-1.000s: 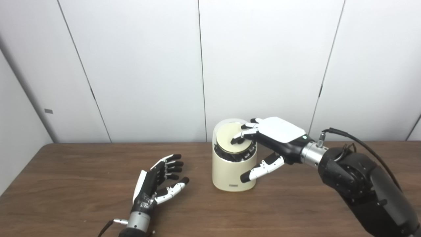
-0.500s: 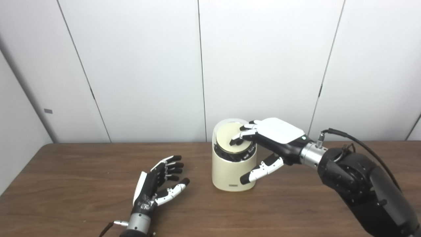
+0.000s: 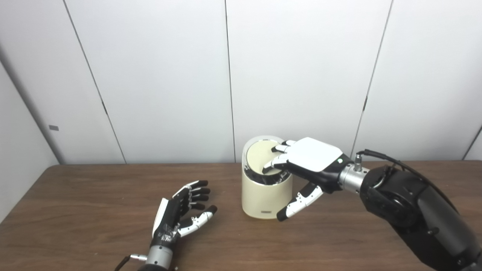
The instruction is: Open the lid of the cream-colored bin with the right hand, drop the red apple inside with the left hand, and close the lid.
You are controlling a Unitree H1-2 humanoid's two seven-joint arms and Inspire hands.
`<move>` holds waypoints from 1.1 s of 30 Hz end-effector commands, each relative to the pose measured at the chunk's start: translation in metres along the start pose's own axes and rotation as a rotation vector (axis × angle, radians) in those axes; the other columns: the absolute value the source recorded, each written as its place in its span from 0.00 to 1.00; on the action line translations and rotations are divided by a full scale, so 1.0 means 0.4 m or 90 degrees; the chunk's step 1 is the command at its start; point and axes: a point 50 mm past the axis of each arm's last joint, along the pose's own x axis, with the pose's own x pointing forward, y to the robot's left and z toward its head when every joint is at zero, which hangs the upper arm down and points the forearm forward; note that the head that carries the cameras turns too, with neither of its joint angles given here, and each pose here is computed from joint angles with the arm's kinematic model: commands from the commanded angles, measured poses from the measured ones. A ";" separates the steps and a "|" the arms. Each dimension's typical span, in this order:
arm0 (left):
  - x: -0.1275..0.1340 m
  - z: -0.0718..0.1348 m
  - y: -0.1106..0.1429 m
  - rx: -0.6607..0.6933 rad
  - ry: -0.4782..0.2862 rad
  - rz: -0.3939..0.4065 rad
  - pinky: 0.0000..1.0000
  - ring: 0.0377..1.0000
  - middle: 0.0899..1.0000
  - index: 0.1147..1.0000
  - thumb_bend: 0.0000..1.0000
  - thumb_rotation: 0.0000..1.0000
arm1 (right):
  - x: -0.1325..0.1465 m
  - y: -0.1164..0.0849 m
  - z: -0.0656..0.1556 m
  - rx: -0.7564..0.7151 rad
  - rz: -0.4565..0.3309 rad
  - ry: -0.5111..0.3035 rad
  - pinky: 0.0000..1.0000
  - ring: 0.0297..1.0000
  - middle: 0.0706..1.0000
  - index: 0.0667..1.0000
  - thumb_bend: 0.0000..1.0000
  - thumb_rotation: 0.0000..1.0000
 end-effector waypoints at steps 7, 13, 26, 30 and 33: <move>-0.028 -0.014 -0.010 -0.003 0.016 0.008 0.62 0.69 0.70 0.75 0.57 0.10 | -0.007 0.008 -0.007 -0.048 0.044 0.005 1.00 0.94 0.76 0.77 0.78 0.79; -0.029 -0.016 -0.008 -0.011 0.018 0.010 0.64 0.69 0.70 0.75 0.58 0.10 | -0.011 -0.004 -0.008 -0.023 0.032 0.006 1.00 0.95 0.78 0.78 0.77 0.81; -0.023 -0.020 -0.006 -0.008 0.010 0.001 0.62 0.69 0.71 0.76 0.56 0.08 | -0.071 -0.067 -0.072 0.264 -0.276 0.029 0.72 0.87 0.90 0.92 0.69 0.47; -0.022 -0.020 -0.005 -0.009 0.009 -0.001 0.63 0.69 0.70 0.76 0.57 0.09 | -0.096 -0.024 -0.095 0.359 -0.312 0.050 0.74 0.90 0.96 0.97 0.71 0.37; -0.022 -0.018 -0.005 -0.007 0.010 -0.002 0.65 0.69 0.70 0.75 0.58 0.09 | -0.126 0.030 -0.115 0.429 -0.314 0.077 0.80 0.93 0.98 0.99 0.71 0.34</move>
